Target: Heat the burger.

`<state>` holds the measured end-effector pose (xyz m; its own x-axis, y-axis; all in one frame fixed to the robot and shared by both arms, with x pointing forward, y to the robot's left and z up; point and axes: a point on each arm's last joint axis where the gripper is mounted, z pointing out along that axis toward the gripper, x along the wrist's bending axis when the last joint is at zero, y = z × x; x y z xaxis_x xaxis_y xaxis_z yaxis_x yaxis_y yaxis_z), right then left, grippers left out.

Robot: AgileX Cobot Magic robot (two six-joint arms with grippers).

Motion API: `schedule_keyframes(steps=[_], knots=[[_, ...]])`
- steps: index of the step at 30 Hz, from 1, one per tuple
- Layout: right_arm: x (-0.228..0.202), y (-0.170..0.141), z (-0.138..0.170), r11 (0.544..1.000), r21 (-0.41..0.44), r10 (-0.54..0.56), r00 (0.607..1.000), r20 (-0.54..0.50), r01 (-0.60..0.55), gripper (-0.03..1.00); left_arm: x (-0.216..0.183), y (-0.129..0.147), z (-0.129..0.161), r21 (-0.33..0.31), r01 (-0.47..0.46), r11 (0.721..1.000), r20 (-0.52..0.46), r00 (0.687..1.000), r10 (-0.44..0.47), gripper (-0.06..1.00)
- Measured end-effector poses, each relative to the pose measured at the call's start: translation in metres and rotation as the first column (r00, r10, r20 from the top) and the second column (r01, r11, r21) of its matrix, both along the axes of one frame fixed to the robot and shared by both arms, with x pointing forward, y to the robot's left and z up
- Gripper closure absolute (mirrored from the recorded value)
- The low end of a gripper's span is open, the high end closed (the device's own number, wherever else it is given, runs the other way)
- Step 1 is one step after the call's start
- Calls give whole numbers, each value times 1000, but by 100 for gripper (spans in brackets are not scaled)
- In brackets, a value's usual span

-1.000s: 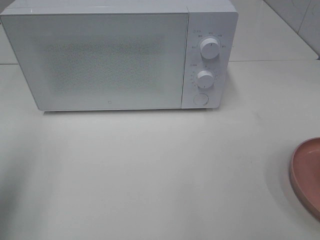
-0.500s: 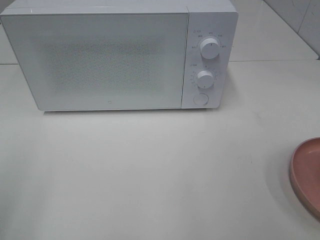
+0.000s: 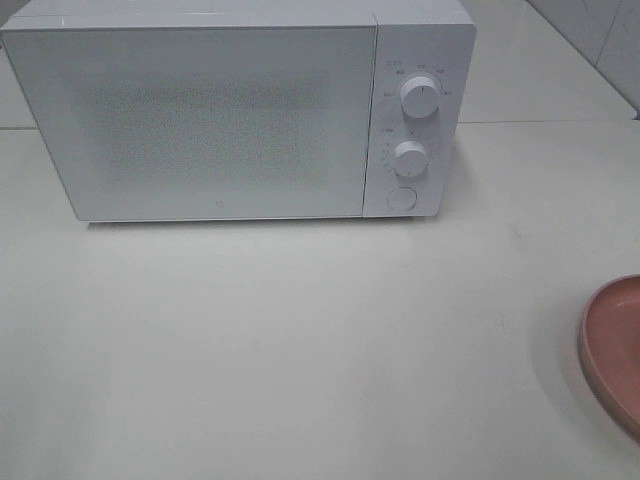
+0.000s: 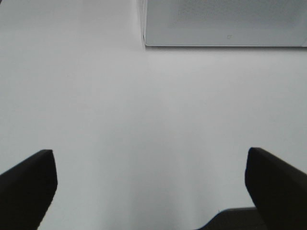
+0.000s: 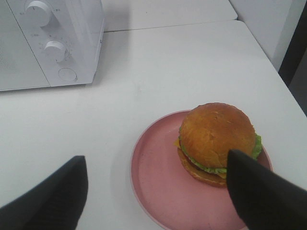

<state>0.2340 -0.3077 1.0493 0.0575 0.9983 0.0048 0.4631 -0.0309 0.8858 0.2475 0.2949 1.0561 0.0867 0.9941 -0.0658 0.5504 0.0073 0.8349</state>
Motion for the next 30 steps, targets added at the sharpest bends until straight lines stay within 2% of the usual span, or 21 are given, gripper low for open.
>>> schedule_keyframes(steps=[6,12,30], knots=[[0,0,0,1000,0,0,1000,0,0,20,-8,0,1,-7,-59,998,56,997,60,-5],[0,0,0,1000,0,0,1000,0,0,20,-17,0,0,-11,-60,998,113,992,61,-5],[0,0,0,1000,0,0,1000,0,0,20,-17,0,0,-11,-60,998,114,992,61,-5]])
